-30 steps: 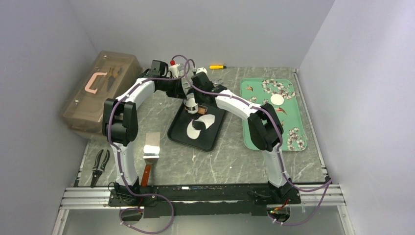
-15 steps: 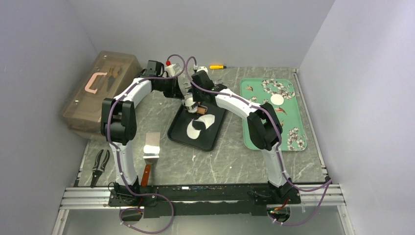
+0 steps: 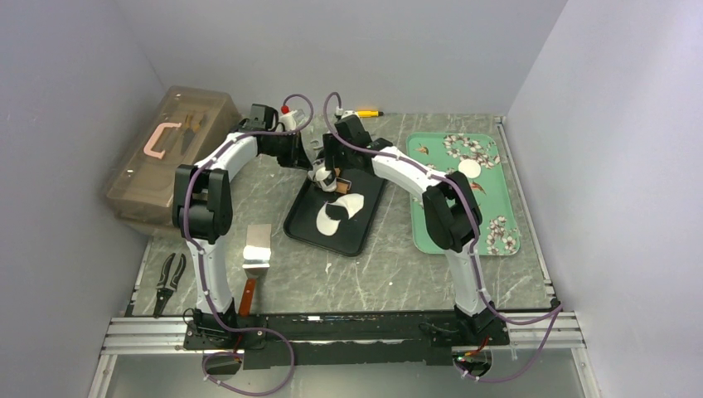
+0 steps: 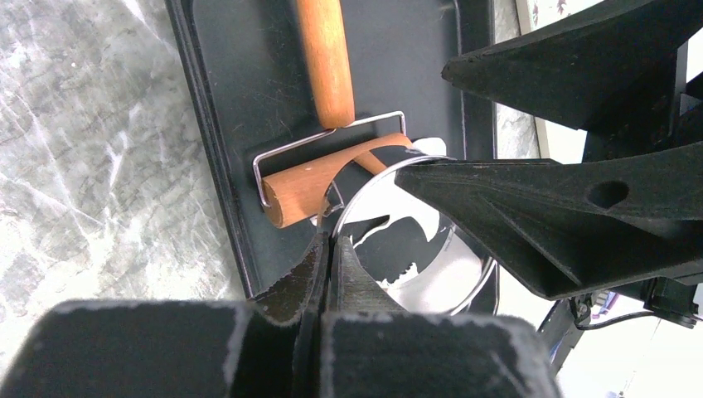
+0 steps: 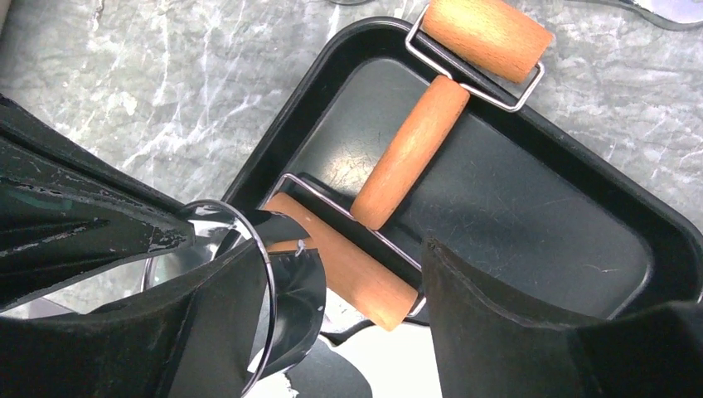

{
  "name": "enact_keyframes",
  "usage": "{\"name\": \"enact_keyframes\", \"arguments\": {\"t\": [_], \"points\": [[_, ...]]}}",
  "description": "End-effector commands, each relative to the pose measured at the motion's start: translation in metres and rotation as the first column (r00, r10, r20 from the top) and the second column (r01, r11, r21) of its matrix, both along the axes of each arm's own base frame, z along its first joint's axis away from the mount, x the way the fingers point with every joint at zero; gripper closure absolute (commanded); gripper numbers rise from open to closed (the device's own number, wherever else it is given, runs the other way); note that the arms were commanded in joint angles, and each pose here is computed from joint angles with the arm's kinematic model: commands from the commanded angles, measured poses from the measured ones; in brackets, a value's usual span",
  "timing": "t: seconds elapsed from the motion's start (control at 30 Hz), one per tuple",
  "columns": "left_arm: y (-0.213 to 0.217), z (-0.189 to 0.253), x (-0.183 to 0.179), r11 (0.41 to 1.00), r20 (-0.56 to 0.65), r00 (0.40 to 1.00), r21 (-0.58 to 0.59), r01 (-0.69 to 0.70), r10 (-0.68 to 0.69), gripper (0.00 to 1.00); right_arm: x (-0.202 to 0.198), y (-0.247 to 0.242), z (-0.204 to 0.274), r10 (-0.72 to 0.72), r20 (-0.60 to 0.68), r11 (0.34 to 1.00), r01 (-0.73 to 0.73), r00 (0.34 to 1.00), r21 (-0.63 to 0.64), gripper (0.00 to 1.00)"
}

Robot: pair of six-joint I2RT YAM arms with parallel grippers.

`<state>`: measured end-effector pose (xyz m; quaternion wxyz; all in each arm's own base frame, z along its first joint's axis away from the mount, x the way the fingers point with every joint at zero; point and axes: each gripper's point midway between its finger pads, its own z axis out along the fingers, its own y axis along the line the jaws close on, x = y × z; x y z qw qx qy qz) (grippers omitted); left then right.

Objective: Roll out the dumpling wrappers from the dough

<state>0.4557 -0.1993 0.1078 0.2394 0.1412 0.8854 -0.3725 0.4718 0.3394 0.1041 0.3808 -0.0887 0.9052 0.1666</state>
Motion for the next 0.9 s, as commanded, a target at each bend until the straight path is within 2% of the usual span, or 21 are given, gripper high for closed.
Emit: {"name": "enact_keyframes", "arguments": {"t": [0.0, 0.1, 0.23, 0.37, 0.47, 0.53, 0.63, 0.67, 0.73, 0.77, 0.8, 0.87], "points": [[-0.002, 0.016, -0.001, 0.999, 0.012, 1.0, -0.035, 0.019, -0.018, 1.0, 0.013, 0.003, 0.051, 0.018, 0.113, 0.997, -0.026, 0.993, 0.074, 0.3], [-0.001, 0.018, 0.0, 0.999, 0.015, 1.0, -0.035, 0.015, -0.014, 1.0, 0.006, 0.003, 0.075, 0.048, 0.18, 0.992, -0.068, 0.983, 0.109, 0.27], [0.0, 0.015, 0.0, 1.0, 0.013, 1.0, -0.026, 0.012, -0.012, 1.0, -0.005, -0.005, 0.108, 0.076, 0.303, 0.986, -0.117, 0.95, 0.121, 0.11], [0.0, 0.013, -0.001, 1.0, 0.01, 1.0, -0.024, 0.011, -0.011, 1.0, -0.015, -0.01, 0.123, 0.109, 0.37, 0.984, -0.154, 0.923, 0.094, 0.09], [0.001, 0.015, -0.001, 1.0, 0.017, 1.0, -0.02, 0.008, -0.008, 1.0, -0.039, -0.001, 0.133, 0.208, 0.474, 0.966, -0.255, 0.856, 0.037, 0.09], [0.002, 0.017, -0.001, 1.0, 0.024, 1.0, -0.015, 0.007, -0.007, 1.0, -0.082, 0.017, 0.137, 0.345, 0.576, 0.919, -0.392, 0.741, -0.045, 0.09], [0.003, 0.019, -0.001, 1.0, 0.035, 0.999, -0.009, 0.007, -0.007, 1.0, -0.155, 0.04, 0.133, 0.534, 0.69, 0.786, -0.589, 0.489, -0.191, 0.09], [0.003, 0.019, -0.001, 1.0, 0.036, 0.999, -0.007, 0.006, -0.006, 1.0, -0.177, 0.049, 0.124, 0.595, 0.69, 0.726, -0.643, 0.411, -0.243, 0.09], [0.003, 0.018, -0.001, 1.0, 0.035, 0.999, -0.005, 0.005, -0.004, 1.0, -0.229, 0.069, 0.093, 0.745, 0.639, 0.5, -0.795, 0.191, -0.344, 0.07], [0.004, 0.018, -0.001, 1.0, 0.033, 0.999, -0.004, 0.003, -0.003, 1.0, -0.244, 0.076, 0.075, 0.782, 0.609, 0.431, -0.824, 0.137, -0.368, 0.02], [0.004, 0.017, -0.001, 1.0, 0.033, 0.999, -0.004, 0.004, -0.004, 1.0, -0.26, 0.084, 0.062, 0.802, 0.591, 0.363, -0.854, 0.082, -0.373, 0.01], [0.004, 0.016, -0.001, 1.0, 0.031, 1.0, -0.002, 0.004, -0.004, 1.0, -0.278, 0.101, 0.045, 0.815, 0.578, 0.286, -0.887, 0.026, -0.363, 0.01]]}}
